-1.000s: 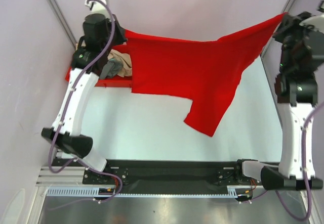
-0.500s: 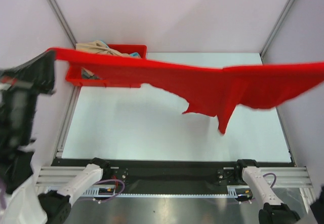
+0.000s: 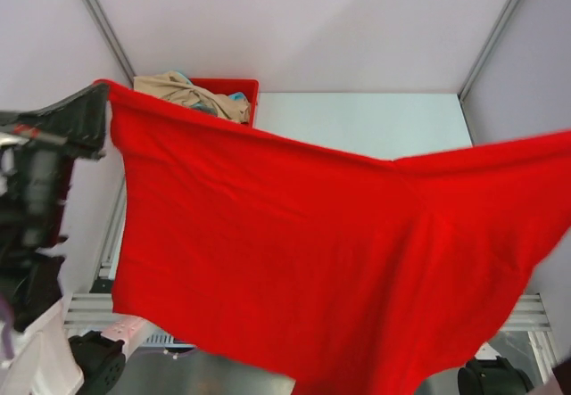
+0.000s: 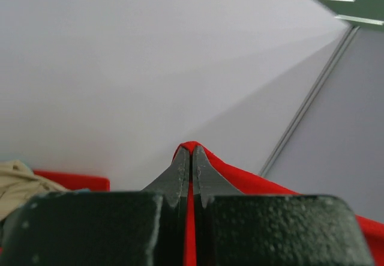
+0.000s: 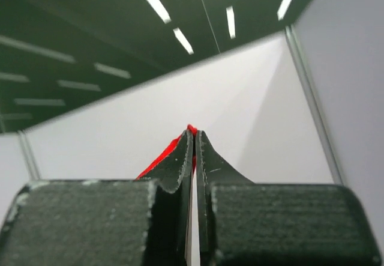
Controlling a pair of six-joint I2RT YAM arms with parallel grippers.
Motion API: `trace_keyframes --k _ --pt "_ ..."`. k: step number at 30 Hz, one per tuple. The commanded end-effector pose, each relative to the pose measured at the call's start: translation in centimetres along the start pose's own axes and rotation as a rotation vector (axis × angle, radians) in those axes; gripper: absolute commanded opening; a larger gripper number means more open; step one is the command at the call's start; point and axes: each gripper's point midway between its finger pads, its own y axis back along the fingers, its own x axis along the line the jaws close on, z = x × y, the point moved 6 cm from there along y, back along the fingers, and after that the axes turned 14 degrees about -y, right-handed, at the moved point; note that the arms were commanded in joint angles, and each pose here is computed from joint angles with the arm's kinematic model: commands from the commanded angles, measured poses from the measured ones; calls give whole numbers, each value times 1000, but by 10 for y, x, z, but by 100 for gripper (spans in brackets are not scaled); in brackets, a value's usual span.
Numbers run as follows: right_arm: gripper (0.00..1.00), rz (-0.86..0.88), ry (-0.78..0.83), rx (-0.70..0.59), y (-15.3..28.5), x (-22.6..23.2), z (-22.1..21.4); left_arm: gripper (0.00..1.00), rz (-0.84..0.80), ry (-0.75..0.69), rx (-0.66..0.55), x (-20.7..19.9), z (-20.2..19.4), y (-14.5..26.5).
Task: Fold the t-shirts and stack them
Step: Flatten the tshirt out
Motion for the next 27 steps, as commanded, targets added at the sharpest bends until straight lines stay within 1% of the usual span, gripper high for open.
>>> trace_keyframes --k 1,2,3,4,5,6,7,8,9,10,11,12,13,14,16,17,18,20,21,22,23,24,26,27 --pt "0 -177 65 200 -51 -63 -101 0 82 -34 226 12 -83 -49" --pt "0 -212 80 255 -53 -81 -130 0 94 -40 261 15 -101 -55" --pt "0 -230 92 289 -55 -92 -147 0 105 -45 276 17 -114 -61" --pt "0 -248 105 322 -55 -103 -165 0 115 -70 364 23 -153 -68" --pt "0 -276 116 372 -52 -121 -193 0 127 -73 395 25 -171 -71" --pt "0 -294 126 407 -50 -134 -212 0 137 -77 398 28 -185 -77" --pt "0 -304 131 434 -48 -144 -228 0 152 -97 475 35 -225 -77" --pt "0 -308 132 440 -48 -151 -240 0 163 -105 501 39 -244 -78" --pt "0 -342 145 505 -36 -172 -270 0 172 -106 483 41 -257 -84" --pt "0 -363 151 545 -33 -185 -290 0 195 -130 548 49 -293 -78" --pt "0 -376 154 571 -29 -195 -305 0 218 -143 591 55 -318 -80" --pt "0 -408 165 626 -17 -213 -329 0 225 -149 588 58 -332 -85" --pt "0 -434 171 668 -10 -229 -349 0 252 -169 643 65 -360 -81" --pt "0 -440 167 670 -9 -238 -360 0 259 -181 704 70 -391 -83" --pt "0 -466 166 714 4 -259 -388 0 265 -199 734 76 -422 -91" --pt "0 -489 178 746 8 -276 -410 0 272 -203 754 78 -435 -95" --pt "0 -501 186 767 11 -284 -420 0 280 -213 831 85 -469 -97" --pt "0 -531 198 812 12 -305 -447 0 273 -217 858 88 -487 -111" --pt "0 -534 198 832 14 -311 -458 0 277 -230 910 92 -510 -111" --pt "0 -527 195 828 6 -312 -462 0 280 -232 903 94 -512 -122" --pt "0 -527 196 839 4 -317 -469 0 291 -239 914 96 -517 -126" --pt "0 -541 199 879 9 -328 -486 0 298 -244 935 99 -521 -128" --pt "0 -525 209 883 -1 -333 -496 0 301 -249 954 103 -533 -137" --pt "0 -532 215 921 3 -343 -510 0 300 -254 960 106 -535 -140"
